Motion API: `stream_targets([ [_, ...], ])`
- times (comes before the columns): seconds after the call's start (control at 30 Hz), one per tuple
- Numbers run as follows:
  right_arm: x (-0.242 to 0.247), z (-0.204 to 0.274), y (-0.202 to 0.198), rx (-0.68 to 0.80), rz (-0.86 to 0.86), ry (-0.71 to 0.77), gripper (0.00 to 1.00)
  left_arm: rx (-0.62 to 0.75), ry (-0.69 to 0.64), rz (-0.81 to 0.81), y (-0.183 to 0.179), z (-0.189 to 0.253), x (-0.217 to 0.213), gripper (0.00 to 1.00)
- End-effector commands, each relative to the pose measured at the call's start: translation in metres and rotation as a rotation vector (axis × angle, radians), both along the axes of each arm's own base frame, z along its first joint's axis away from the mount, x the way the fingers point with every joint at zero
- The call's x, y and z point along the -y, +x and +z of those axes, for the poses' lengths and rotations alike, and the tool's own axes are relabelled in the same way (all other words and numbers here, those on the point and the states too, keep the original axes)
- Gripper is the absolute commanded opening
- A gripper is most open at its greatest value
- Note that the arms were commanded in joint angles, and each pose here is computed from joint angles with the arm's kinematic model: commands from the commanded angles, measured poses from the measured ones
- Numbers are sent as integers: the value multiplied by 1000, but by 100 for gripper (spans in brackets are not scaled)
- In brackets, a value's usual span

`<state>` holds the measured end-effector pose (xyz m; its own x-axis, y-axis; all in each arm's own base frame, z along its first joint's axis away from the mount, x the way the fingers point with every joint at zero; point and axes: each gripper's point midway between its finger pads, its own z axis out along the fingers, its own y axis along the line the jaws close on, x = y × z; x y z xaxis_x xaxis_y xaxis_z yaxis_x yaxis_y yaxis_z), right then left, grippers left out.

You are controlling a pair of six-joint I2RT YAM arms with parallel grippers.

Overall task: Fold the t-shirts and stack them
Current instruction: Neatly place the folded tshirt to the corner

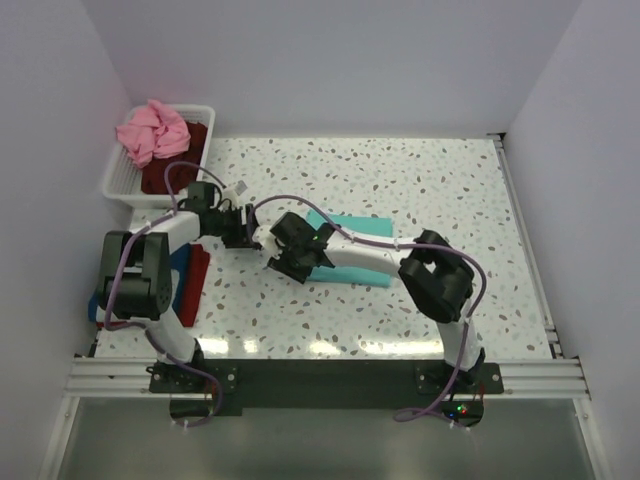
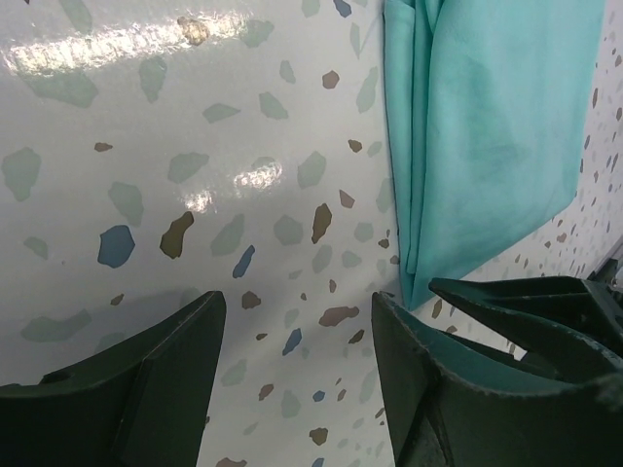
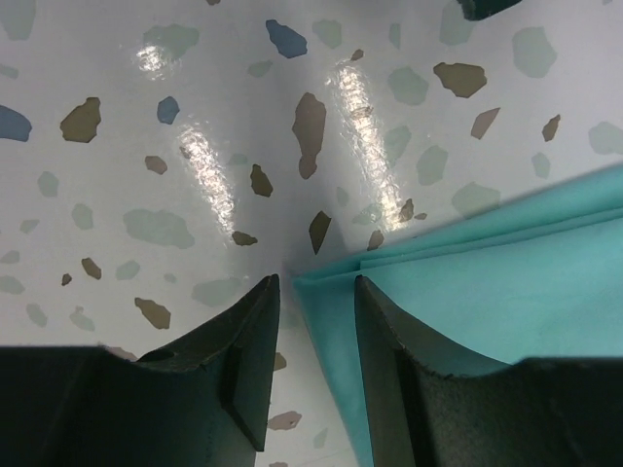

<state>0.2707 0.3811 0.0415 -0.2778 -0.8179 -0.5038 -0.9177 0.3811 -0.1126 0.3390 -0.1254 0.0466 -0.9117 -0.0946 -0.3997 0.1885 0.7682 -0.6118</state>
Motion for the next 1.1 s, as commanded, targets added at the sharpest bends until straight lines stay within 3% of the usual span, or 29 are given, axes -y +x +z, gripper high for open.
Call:
stream_targets([
  [0.0,-10,-6,8,38,16,-3,40,15,-35,10,6,2,2,67],
  [0.23,0,-26,1,15,23,-44,35,-12,-79,28,0,-3,7,67],
  [0.33,-2,-16,2,31,26,-26,16,-32,-121,36,-4,-7,12,68],
  [0.37,-3,-13,3,37,28,-15,3,-34,-141,39,-3,-6,15,68],
  [0.4,-5,-4,5,50,29,1,0,-40,-151,41,-4,-7,16,68],
  [0.67,-16,49,3,97,78,122,0,-11,-262,57,1,2,30,70],
  [0.73,-16,58,0,96,90,138,0,-10,-292,79,5,2,35,84],
  [0.77,-16,61,-1,93,93,144,0,-23,-300,82,2,-3,37,96],
  [0.8,-16,62,-3,84,98,145,0,-23,-304,86,3,-5,39,99],
  [1.07,-13,57,-7,66,104,130,0,-53,-428,89,5,3,78,100],
])
